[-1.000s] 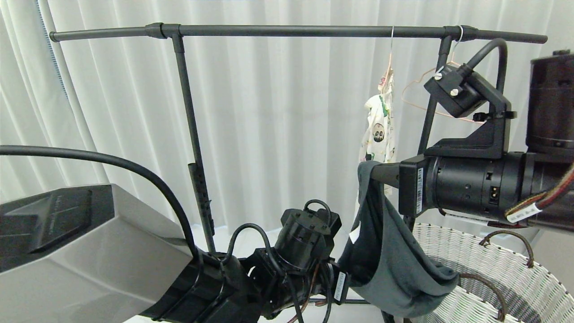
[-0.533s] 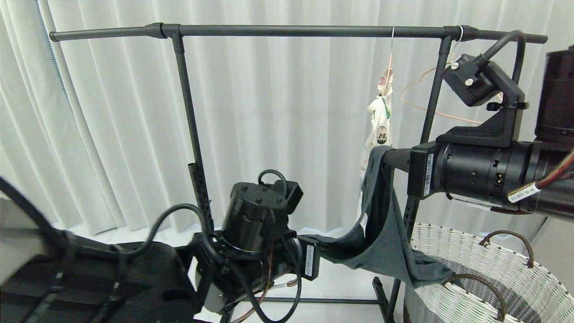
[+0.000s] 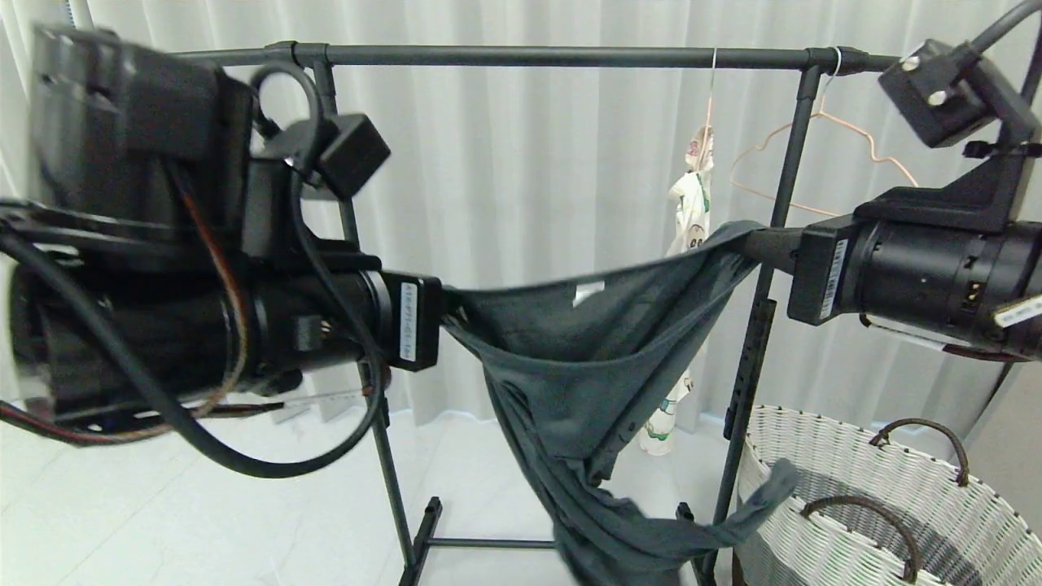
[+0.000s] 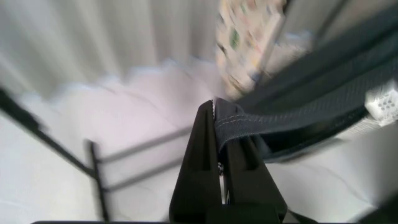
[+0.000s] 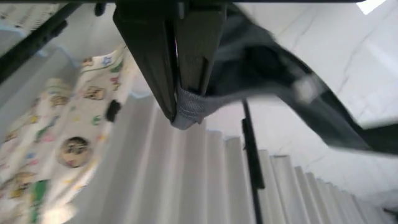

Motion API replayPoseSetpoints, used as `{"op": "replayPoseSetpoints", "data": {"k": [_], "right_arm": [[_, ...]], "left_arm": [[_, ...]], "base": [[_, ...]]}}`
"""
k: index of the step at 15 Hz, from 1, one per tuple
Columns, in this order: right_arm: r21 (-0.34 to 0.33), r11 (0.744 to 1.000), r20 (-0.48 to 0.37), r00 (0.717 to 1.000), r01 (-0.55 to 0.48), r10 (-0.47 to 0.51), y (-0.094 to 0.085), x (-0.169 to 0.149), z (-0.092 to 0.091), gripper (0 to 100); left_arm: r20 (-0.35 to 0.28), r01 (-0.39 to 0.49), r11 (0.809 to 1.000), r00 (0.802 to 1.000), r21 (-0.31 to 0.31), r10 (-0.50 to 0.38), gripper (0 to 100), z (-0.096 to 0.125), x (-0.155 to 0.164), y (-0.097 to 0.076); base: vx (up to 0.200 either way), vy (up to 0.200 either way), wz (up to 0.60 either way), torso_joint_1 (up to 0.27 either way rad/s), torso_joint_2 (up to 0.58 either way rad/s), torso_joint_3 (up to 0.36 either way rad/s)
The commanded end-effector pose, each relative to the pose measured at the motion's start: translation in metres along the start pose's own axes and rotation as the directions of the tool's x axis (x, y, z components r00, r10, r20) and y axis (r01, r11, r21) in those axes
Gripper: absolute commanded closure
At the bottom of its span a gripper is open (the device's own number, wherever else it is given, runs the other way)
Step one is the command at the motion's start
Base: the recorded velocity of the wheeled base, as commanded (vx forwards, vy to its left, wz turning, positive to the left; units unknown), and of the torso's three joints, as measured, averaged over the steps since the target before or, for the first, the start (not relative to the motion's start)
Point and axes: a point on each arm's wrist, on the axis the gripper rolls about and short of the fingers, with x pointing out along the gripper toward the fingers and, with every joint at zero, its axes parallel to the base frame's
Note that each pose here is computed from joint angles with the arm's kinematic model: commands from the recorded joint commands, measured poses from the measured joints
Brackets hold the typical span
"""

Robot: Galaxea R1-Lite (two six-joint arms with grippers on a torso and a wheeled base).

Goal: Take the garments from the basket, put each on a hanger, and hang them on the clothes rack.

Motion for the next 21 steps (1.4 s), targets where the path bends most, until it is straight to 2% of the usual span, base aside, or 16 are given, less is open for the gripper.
{"op": "replayPoseSetpoints", "data": {"k": [1, 3, 5, 8, 11, 15, 18, 21], "right_arm": [[-0.016, 1.000, 0.052, 0.999, 0.012, -0.011, -0.003, -0.023, 0.011, 100], [-0.053, 0.999, 0.061, 0.998, 0.013, -0.010, -0.005, -0.039, 0.016, 100], [-0.106, 0.994, 0.080, 0.997, 0.009, 0.000, -0.005, -0.051, 0.021, 100], [-0.160, 0.987, 0.133, 0.990, -0.025, 0.047, -0.003, -0.057, 0.036, 100], [-0.167, 0.985, 0.180, 0.981, -0.044, 0.075, -0.001, -0.057, 0.053, 100], [-0.179, 0.983, 0.226, 0.971, -0.041, 0.082, 0.002, -0.052, 0.070, 100], [-0.192, 0.981, 0.220, 0.972, -0.039, 0.081, 0.002, -0.056, 0.073, 100], [-0.193, 0.980, 0.213, 0.974, -0.036, 0.078, 0.001, -0.061, 0.073, 100]], "left_arm": [[0.097, -0.075, 0.994, 0.993, 0.082, 0.067, 100, 0.028, -0.032, 0.005], [0.123, -0.134, 0.972, 0.986, 0.195, 0.112, 100, 0.033, -0.043, 0.007], [0.164, -0.150, 0.954, 0.980, 0.261, 0.109, 100, 0.037, -0.057, 0.008], [0.246, -0.153, 0.957, 0.965, 0.246, 0.091, 100, 0.056, -0.073, 0.007], [0.303, -0.153, 0.959, 0.950, 0.238, 0.076, 100, 0.069, -0.084, 0.005], [0.309, -0.129, 0.958, 0.950, 0.255, 0.045, 100, 0.068, -0.089, -0.002], [0.295, -0.141, 0.944, 0.954, 0.299, 0.049, 100, 0.064, -0.087, -0.001], [0.289, -0.139, 0.943, 0.956, 0.302, 0.048, 100, 0.061, -0.088, -0.001]], "base": [[0.000, 0.000, 0.00, 0.000, 0.00, 0.000], [0.000, 0.000, 0.00, 0.000, 0.00, 0.000], [0.000, 0.000, 0.00, 0.000, 0.00, 0.000], [0.000, 0.000, 0.00, 0.000, 0.00, 0.000], [0.000, 0.000, 0.00, 0.000, 0.00, 0.000], [0.000, 0.000, 0.00, 0.000, 0.00, 0.000], [0.000, 0.000, 0.00, 0.000, 0.00, 0.000], [0.000, 0.000, 0.00, 0.000, 0.00, 0.000]]}}
